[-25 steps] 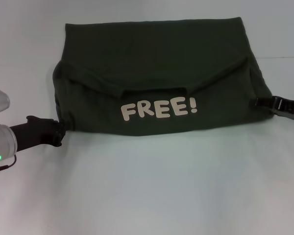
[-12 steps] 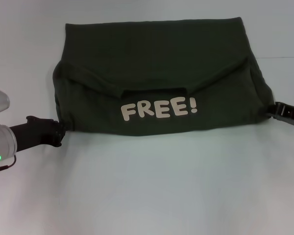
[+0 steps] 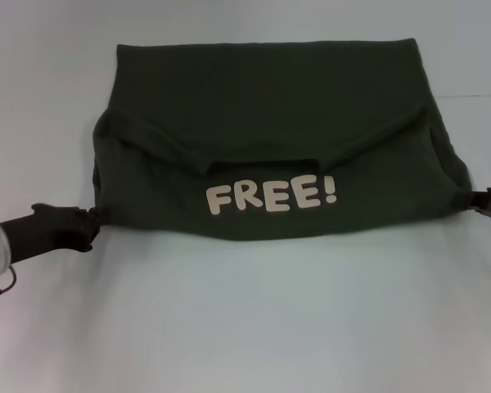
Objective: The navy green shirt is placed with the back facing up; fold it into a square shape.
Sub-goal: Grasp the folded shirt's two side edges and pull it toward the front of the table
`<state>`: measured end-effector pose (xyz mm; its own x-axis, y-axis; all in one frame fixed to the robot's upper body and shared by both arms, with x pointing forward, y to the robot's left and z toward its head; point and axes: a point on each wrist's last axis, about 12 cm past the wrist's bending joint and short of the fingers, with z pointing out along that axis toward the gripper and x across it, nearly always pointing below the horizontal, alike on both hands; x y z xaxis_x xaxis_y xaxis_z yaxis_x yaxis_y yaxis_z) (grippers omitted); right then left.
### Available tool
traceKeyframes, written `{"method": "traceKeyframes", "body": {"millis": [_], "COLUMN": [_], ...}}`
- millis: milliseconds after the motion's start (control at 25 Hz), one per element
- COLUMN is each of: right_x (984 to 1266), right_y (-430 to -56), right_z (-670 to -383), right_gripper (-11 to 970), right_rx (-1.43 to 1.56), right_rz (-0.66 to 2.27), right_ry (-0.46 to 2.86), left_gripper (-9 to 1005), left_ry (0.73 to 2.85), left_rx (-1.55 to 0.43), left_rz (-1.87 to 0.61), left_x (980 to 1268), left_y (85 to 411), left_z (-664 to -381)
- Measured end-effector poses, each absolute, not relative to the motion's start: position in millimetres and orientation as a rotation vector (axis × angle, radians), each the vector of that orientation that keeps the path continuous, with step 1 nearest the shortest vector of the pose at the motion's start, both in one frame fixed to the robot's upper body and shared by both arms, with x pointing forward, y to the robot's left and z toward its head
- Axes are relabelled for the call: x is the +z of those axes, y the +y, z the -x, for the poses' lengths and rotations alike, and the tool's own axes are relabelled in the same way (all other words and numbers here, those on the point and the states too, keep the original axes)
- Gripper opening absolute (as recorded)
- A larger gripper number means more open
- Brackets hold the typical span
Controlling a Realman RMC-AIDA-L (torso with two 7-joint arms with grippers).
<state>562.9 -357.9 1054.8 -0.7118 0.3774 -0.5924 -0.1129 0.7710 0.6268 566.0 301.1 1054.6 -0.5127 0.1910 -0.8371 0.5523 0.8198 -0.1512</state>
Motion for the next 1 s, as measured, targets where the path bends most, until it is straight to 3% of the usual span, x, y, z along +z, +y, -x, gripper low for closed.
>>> {"method": "traceKeyframes", "body": {"millis": [320,1000], "right_x": [1048.9,1039.6], "right_y": [-370.7,-393.0], "right_z": [-522.5,-430.4], "right_gripper": [25,36], "right_rx": [0.937,1.038], "right_rz": [-0.113,0.05], "right_ry": [2.148,2.096], "left_gripper": [-1,-1], "left_ry": [2.029,1.911], "left_rx": [-0.698,-0.98], "left_rz": [-0.395,-0.214], "left_x": [1060.4,1063.1], "left_y": [324.5,364.6], "left_z": [-535.1,-431.6]}}
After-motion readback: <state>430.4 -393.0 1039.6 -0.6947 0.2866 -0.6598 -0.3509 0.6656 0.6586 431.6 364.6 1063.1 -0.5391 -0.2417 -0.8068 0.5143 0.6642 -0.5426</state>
